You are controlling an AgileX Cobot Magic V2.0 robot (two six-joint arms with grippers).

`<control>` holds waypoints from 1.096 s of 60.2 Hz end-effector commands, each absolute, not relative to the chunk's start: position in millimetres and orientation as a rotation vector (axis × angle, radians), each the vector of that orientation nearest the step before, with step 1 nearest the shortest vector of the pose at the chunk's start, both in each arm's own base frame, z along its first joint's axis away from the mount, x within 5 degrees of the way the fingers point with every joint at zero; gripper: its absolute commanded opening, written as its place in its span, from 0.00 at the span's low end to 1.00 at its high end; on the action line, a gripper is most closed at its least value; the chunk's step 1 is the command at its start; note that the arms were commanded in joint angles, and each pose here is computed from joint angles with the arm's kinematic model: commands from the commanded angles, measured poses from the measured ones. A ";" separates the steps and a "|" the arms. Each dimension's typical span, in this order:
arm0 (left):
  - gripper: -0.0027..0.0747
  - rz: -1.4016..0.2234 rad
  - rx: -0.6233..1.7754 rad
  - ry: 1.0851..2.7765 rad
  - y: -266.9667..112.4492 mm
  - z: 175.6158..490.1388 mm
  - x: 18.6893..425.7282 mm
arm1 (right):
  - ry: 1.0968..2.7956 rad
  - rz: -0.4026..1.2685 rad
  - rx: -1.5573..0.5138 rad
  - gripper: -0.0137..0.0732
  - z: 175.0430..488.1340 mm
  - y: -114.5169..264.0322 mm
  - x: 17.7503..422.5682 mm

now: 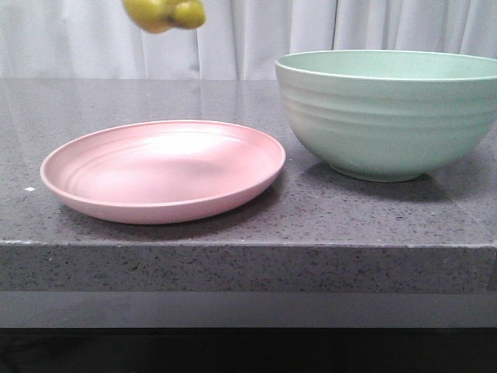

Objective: Transfer banana from pink plate to green bowl

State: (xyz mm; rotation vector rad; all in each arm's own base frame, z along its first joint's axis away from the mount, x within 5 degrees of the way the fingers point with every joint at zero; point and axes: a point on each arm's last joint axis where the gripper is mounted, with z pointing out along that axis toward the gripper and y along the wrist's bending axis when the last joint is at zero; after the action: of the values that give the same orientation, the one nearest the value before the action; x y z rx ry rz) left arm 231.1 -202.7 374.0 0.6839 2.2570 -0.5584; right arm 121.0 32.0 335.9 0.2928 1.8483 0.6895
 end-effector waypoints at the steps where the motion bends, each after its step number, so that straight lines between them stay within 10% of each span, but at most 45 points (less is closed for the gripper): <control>1: 0.01 -0.652 0.717 2.118 -210.1 404.7 208.3 | 1.788 0.810 0.341 0.90 354.3 37.5 135.6; 46: 0.01 -0.716 0.856 2.097 -232.2 404.9 180.0 | 1.783 1.548 0.095 0.88 351.3 104.7 200.1; 66: 0.07 -0.715 0.857 2.096 -232.2 404.9 180.0 | 1.790 1.544 0.072 0.30 349.1 106.1 202.6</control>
State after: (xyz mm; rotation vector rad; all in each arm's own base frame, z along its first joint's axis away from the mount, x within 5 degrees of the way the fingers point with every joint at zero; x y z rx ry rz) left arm 185.6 -234.9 377.9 0.9090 2.2240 -0.6412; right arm 205.6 104.9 327.7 0.1023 1.8998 1.4580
